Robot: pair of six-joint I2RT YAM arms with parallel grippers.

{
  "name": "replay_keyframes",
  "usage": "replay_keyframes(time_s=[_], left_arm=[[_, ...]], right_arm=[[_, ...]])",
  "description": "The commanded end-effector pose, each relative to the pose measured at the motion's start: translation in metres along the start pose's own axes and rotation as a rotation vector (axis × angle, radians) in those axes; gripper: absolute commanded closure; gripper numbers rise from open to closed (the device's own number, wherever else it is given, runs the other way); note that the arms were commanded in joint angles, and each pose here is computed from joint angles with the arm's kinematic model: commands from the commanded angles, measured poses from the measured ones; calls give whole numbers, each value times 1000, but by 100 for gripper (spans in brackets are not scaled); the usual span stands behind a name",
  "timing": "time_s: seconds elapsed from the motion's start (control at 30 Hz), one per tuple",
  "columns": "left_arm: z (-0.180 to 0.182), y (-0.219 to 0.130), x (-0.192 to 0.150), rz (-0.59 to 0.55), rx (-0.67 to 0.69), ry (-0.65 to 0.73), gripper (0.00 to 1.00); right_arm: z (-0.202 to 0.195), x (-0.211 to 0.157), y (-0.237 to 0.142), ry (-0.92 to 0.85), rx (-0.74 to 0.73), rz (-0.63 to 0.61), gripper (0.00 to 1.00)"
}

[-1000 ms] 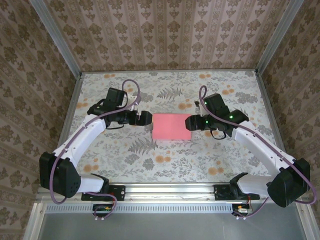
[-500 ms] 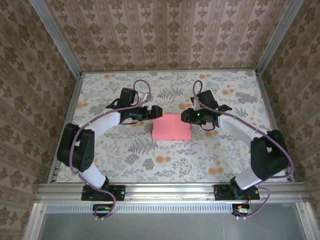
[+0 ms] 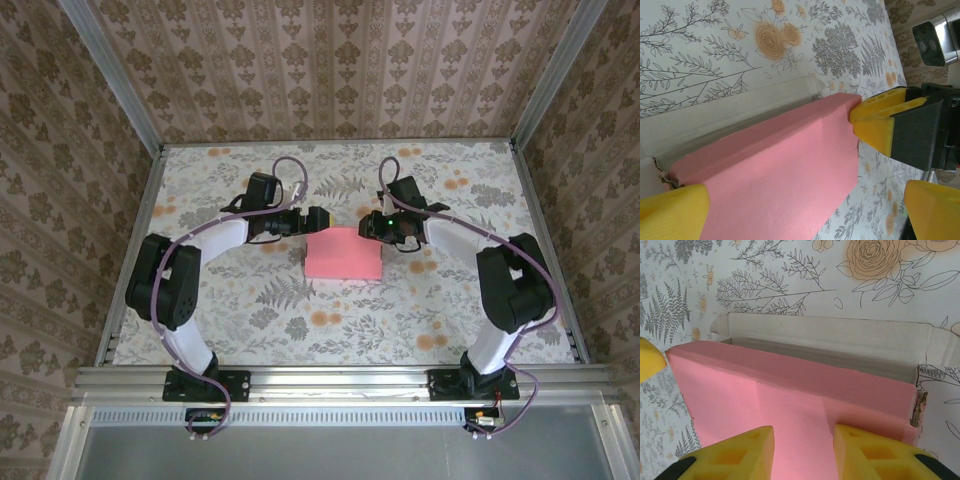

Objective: Fold the paper box

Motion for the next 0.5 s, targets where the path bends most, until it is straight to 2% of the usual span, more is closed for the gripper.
replay_keyframes(time_s=[0.0, 0.47], left_arm=[[6, 7, -3, -1, 1, 16, 0], [12, 38, -23, 62, -10, 3, 0]], right_arm=[[1, 4, 7, 8, 8, 12, 62], [-20, -9, 24, 23, -38, 57, 63]])
Point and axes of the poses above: each hand's point on the last joint's axis, 136 mm out from that joint toward the fingers, its own y axis out along the fingers, its own z axis along the line the jaws close on, x = y × z, the point moved 2 cm from there along -y, back along the fingers, and after that the axes turned 12 degrees about y, right-handed, at the moved point
